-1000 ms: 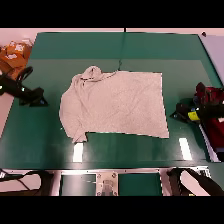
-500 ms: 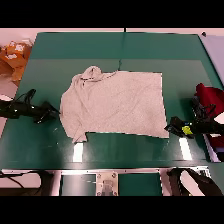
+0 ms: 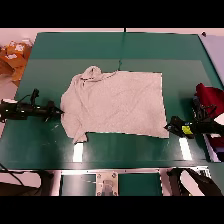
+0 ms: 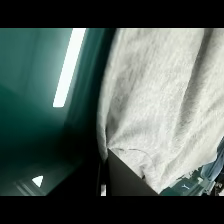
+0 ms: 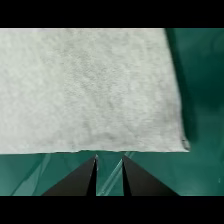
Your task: Fold the shirts.
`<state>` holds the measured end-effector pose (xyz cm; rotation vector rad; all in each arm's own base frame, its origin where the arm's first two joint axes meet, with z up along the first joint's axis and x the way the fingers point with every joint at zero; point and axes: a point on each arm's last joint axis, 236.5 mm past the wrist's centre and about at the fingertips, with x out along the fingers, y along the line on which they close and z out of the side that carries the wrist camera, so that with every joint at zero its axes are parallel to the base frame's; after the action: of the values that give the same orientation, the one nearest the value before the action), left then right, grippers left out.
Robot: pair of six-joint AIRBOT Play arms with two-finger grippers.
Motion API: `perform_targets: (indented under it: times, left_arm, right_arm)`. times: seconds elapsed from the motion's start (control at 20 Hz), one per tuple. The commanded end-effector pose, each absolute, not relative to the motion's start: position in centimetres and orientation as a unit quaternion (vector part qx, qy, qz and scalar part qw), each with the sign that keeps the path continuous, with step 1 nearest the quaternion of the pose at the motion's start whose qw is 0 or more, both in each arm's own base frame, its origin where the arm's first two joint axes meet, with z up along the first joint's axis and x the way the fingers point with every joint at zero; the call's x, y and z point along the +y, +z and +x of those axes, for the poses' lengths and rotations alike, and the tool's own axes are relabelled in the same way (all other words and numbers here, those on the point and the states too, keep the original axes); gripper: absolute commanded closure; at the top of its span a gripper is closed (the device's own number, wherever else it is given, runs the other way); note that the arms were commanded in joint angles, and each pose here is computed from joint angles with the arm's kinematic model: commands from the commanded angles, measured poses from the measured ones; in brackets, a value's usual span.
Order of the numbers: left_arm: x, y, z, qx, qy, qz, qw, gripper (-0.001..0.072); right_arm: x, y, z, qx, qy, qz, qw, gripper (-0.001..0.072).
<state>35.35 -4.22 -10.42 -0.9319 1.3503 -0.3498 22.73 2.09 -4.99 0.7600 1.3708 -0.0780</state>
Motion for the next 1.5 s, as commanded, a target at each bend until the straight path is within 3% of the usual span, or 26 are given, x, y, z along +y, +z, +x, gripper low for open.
perform_targets:
  times: [0.0, 0.05, 0.1, 0.15, 0.3, 0.45, 0.8, 0.85, 0.9, 0.95, 1.05, 1.15, 1.25, 1.35, 1.45]
  left_arm:
    - [-4.5, -9.1, 35.2, 0.607, -0.187, -0.396, 0.663, 0.0686]
    - [-4.4, -8.6, 35.3, 0.608, -0.193, -0.391, 0.664, 0.0687]
    - [-4.4, -8.1, 35.7, 0.606, -0.199, -0.389, 0.665, 0.0686]
    - [-4.3, -7.7, 35.9, 0.604, -0.204, -0.385, 0.667, 0.0686]
    - [-4.1, -7.5, 36.3, 0.601, -0.203, -0.382, 0.672, 0.0686]
    - [-4.1, -7.5, 36.3, 0.601, -0.203, -0.382, 0.672, 0.0686]
    - [-4.2, -7.4, 36.1, 0.602, -0.206, -0.382, 0.670, 0.0686]
    - [-4.2, -7.4, 36.2, 0.602, -0.206, -0.382, 0.670, 0.0686]
    - [-4.2, -7.4, 36.2, 0.602, -0.207, -0.381, 0.671, 0.0686]
    - [-4.3, -7.2, 36.1, 0.602, -0.211, -0.381, 0.669, 0.0687]
    - [-4.4, -5.4, 36.2, 0.590, -0.223, -0.366, 0.684, 0.0688]
    - [-3.9, -0.6, 37.5, 0.548, -0.232, -0.331, 0.733, 0.0688]
    - [-4.0, 7.7, 38.6, 0.472, -0.254, -0.280, 0.796, 0.0688]
    - [-5.3, 19.6, 38.6, 0.343, -0.287, -0.232, 0.864, 0.0687]
    - [-7.1, 32.6, 35.6, 0.191, -0.303, -0.158, 0.920, 0.0688]
  right_arm:
    - [-1.0, -6.1, 21.0, 0.631, -0.104, 0.339, 0.690, 0.0511]
    - [-1.7, -6.4, 20.5, 0.631, -0.120, 0.350, 0.682, 0.0441]
    - [-2.1, -6.7, 20.0, 0.630, -0.129, 0.362, 0.675, 0.0314]
    - [-2.3, -7.4, 19.6, 0.630, -0.139, 0.371, 0.668, 0.0284]
    - [-0.7, -10.8, 18.1, 0.644, -0.136, 0.403, 0.636, 0.0319]
    - [2.0, -13.8, 19.2, 0.610, -0.111, 0.467, 0.631, 0.0323]
    - [0.8, -14.9, 21.9, 0.543, -0.127, 0.487, 0.672, 0.0325]
    - [1.1, -14.7, 22.1, 0.540, -0.118, 0.490, 0.674, 0.0416]
    - [1.5, -14.4, 22.2, 0.542, -0.107, 0.491, 0.674, 0.0642]
    - [1.8, -14.3, 22.3, 0.544, -0.098, 0.489, 0.675, 0.0699]
    - [2.0, -12.7, 23.3, 0.547, -0.063, 0.475, 0.686, 0.0701]
    - [1.6, -8.3, 26.5, 0.526, -0.018, 0.463, 0.713, 0.0701]
    - [0.5, -0.1, 31.0, 0.470, 0.037, 0.432, 0.769, 0.0702]
    - [-0.5, 11.8, 34.5, 0.375, 0.083, 0.376, 0.843, 0.0701]
    - [-0.9, 25.6, 35.1, 0.246, 0.102, 0.294, 0.918, 0.0702]
